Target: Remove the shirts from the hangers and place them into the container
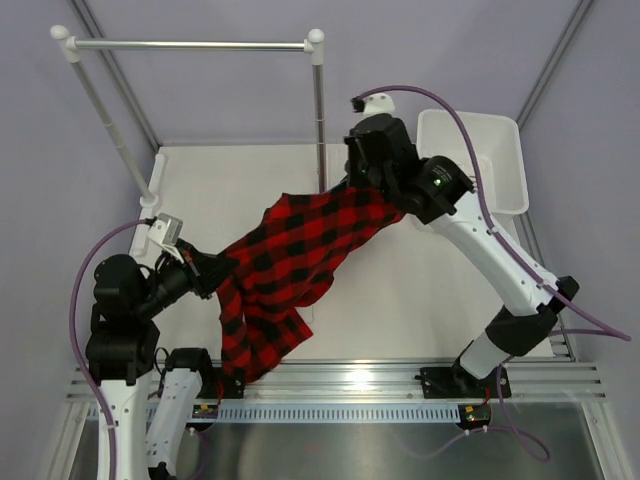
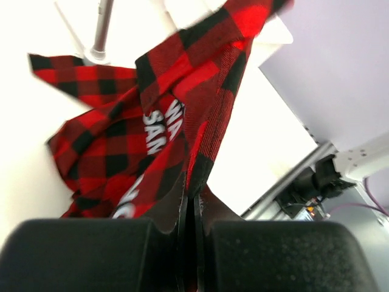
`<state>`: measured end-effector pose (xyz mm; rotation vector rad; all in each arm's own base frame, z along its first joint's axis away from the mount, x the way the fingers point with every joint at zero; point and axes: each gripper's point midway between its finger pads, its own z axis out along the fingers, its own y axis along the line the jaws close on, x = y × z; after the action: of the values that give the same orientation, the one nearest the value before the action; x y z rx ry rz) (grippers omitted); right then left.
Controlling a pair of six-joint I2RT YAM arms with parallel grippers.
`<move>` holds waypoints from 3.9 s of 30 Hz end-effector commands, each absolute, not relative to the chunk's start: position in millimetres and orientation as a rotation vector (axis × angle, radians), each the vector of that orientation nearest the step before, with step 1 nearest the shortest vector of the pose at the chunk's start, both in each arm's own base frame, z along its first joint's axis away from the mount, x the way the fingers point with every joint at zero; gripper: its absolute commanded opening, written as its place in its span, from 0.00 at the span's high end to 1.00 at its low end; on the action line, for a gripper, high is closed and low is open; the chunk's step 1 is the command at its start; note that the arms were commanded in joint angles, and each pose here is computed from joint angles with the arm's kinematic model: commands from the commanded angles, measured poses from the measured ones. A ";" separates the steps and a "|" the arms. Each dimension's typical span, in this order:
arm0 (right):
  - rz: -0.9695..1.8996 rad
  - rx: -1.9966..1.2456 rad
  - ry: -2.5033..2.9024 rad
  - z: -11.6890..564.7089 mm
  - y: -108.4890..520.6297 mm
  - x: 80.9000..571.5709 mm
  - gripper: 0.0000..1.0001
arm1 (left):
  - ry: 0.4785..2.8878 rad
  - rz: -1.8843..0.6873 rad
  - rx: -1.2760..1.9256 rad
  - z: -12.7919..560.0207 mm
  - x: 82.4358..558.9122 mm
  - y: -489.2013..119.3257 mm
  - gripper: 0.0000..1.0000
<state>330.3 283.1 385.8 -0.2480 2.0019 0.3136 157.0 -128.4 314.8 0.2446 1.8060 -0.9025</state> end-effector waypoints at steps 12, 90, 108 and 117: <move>0.353 0.258 1.811 427.2 140.6 348.1 1.00 | 1.732 -0.979 0.289 312.6 165.8 -137.7 1.00; 0.398 -0.467 1.973 402.9 330.1 319.4 1.00 | 1.807 -1.065 0.652 375.6 227.6 -219.3 0.62; 0.480 -0.498 1.960 413.1 343.3 304.6 1.00 | 1.788 -0.978 0.568 378.1 241.8 -213.5 1.00; 0.448 -0.441 1.920 432.3 321.0 297.2 0.38 | 1.725 -0.784 0.414 389.9 244.6 -179.7 1.00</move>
<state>312.0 335.6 397.6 -0.4793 1.9982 0.4115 233.3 -201.9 365.9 0.5131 1.8246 -0.9306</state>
